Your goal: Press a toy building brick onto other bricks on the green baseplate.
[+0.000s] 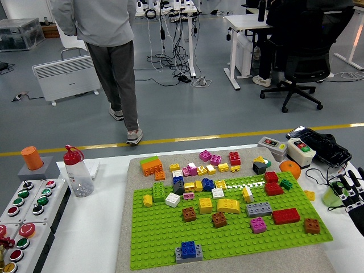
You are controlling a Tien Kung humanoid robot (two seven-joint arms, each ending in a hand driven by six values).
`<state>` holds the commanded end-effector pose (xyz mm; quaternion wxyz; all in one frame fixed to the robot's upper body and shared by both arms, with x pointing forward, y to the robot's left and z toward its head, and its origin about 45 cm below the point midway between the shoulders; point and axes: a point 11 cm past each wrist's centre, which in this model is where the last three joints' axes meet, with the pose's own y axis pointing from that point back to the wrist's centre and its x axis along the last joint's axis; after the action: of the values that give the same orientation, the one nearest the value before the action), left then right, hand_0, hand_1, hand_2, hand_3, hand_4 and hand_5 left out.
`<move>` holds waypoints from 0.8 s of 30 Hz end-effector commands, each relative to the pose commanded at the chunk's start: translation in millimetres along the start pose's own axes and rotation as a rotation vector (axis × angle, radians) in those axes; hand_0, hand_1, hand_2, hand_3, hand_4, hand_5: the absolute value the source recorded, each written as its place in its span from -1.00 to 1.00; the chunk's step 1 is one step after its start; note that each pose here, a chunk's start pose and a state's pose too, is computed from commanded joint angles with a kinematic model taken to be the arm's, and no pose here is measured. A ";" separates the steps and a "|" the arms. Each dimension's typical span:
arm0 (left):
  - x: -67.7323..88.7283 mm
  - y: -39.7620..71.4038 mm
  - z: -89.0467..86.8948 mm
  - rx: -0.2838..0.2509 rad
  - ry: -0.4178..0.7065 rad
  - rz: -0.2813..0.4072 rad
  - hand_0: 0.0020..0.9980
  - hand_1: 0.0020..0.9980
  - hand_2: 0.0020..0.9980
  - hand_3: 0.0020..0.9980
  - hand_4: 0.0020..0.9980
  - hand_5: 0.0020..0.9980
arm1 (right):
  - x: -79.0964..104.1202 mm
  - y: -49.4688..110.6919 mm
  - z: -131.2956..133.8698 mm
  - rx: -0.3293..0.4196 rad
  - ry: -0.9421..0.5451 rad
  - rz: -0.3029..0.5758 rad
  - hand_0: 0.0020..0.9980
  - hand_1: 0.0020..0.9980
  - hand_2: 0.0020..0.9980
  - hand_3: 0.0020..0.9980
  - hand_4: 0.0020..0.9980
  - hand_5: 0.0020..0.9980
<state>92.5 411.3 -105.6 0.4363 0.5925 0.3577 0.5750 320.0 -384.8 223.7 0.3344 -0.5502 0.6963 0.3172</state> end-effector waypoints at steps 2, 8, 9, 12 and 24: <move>0.0 0.0 -0.4 0.000 0.000 0.000 0.32 0.37 0.36 0.16 -0.41 1.00 | 0.5 0.1 0.2 -0.001 0.000 0.003 0.49 0.48 0.50 0.44 0.01 -0.10; 0.0 -0.2 -1.4 0.002 -0.001 0.000 0.32 0.37 0.36 0.16 -0.41 1.00 | 1.9 0.4 0.9 -0.002 -0.002 0.011 0.47 0.47 0.49 0.41 0.01 -0.10; 0.0 -0.2 -1.5 0.002 -0.001 0.000 0.32 0.37 0.36 0.16 -0.41 1.00 | 2.1 0.5 0.9 -0.002 -0.003 0.011 0.47 0.46 0.49 0.41 0.01 -0.10; 0.1 -0.2 -1.5 0.002 -0.002 0.000 0.32 0.37 0.36 0.16 -0.41 1.00 | 2.3 0.4 1.0 -0.002 -0.004 0.013 0.47 0.46 0.49 0.41 0.01 -0.10; 0.6 -0.1 -0.6 0.000 -0.002 0.001 0.32 0.37 0.36 0.16 -0.41 1.00 | 1.7 0.0 1.2 -0.001 -0.008 0.014 0.44 0.41 0.48 0.40 0.01 -0.11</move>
<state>91.9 412.0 -105.6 0.4363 0.5934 0.3568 0.5746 319.8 -384.7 221.6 0.3348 -0.5442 0.6986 0.3220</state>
